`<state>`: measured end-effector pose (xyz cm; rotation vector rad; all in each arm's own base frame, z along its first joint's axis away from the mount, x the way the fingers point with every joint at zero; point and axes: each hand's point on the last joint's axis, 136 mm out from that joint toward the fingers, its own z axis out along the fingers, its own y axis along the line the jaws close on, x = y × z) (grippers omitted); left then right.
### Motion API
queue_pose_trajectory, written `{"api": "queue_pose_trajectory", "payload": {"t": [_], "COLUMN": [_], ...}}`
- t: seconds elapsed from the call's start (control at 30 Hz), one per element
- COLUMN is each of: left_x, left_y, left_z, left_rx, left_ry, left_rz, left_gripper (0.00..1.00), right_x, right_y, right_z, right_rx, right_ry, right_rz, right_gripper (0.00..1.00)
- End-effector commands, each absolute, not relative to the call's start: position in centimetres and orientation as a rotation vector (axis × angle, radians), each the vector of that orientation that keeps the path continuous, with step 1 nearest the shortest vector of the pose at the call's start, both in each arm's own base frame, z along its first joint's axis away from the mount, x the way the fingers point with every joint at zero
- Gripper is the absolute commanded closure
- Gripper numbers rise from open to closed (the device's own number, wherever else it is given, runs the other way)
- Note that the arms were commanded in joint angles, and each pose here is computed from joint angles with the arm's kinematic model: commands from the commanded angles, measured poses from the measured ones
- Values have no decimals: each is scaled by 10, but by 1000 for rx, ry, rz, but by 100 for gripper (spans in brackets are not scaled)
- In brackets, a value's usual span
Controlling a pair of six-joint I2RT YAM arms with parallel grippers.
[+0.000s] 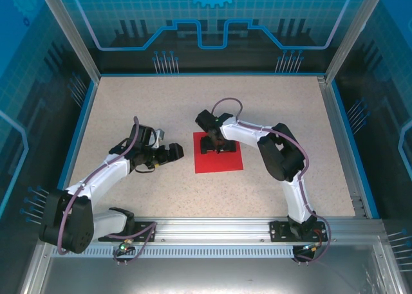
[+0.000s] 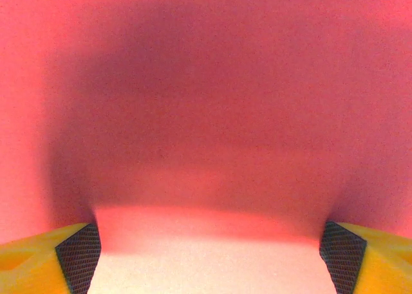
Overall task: Fold a paper plane with a square sheet of paper (pick it up from the middle)
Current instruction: Fold the square sheet of paper in half at the center of the table.
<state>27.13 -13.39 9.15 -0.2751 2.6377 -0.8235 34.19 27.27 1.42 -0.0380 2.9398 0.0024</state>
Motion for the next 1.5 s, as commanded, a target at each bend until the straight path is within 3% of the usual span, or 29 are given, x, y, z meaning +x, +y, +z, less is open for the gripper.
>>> {"api": "queue_pose_trajectory", "payload": {"t": [0.0,0.53,1.13,1.47], "left_x": [272,268,267,267], "left_y": [-135,-135,-135,-135], "left_z": [96,89,88,88], "left_rx": [-253,-258,-259,-256], "left_ry": [2634,2646,2648,2646], "left_rz": [-842,-850,-852,-849], "left_gripper": [1,1,1,1], "right_x": [329,315,340,337], "right_y": [269,260,280,290], "right_z": [-16,-43,21,3], "right_rx": [-41,-61,-103,-53], "right_ry": [3006,3063,2910,2952], "right_rz": [-66,-156,-93,29], "right_gripper": [8,14,12,12]}}
